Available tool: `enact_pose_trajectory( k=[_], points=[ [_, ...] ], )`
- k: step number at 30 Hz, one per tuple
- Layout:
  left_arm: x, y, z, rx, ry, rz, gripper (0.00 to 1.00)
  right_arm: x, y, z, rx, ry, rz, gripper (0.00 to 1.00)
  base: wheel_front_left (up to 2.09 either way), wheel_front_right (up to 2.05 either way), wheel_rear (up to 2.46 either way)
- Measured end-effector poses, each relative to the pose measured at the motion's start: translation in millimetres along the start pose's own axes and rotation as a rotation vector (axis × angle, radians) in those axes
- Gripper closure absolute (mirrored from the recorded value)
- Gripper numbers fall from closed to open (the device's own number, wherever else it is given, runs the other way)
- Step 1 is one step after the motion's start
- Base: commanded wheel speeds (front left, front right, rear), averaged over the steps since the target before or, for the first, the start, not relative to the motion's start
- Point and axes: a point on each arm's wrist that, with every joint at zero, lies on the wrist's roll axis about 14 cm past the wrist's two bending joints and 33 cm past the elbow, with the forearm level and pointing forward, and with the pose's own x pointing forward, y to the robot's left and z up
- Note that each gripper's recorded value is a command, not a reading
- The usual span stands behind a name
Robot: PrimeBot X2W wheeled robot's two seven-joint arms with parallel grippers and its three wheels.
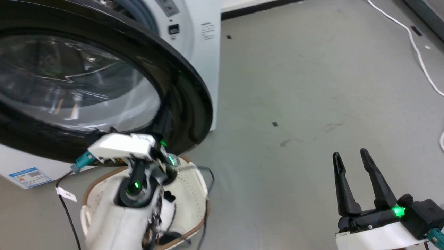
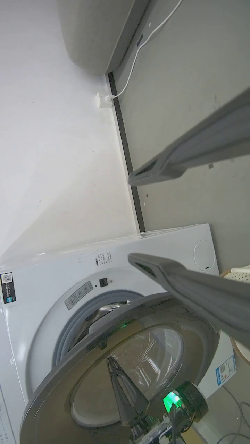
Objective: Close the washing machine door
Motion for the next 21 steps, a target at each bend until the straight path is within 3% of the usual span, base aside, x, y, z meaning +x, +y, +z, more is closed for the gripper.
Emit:
enact_pose_trajectory(
  k=[3,6,12,17,18,19,21],
  points=[
    [-23,10,-8,0.089,0.048,0.031,1.00,3,8,1,0.012,-0.010,0.027,0.00,0.00,0.00,0.00],
    [-55,29,-17,0.242,0.123,0.089,1.00,6,17,0,0.021,-0.012,0.059,0.00,0.00,0.00,0.00],
    [-127,60,13,0.675,0.152,0.210,1.00,13,41,-4,0.042,-0.011,0.138,0.00,0.00,0.00,0.00],
    [-167,40,77,1.121,-0.005,0.229,1.00,22,67,-7,0.056,-0.013,0.220,0.00,0.00,0.00,0.00],
    [-167,40,77,1.121,-0.005,0.229,1.00,22,67,-7,0.056,-0.013,0.220,0.00,0.00,0.00,0.00],
    [-179,22,100,1.249,-0.112,0.232,1.00,25,76,-7,0.064,-0.016,0.250,0.00,0.00,0.00,0.00],
    [-186,-5,114,1.321,-0.217,0.206,1.00,27,86,-7,0.073,-0.017,0.278,0.00,0.00,0.00,0.00]
  ],
)
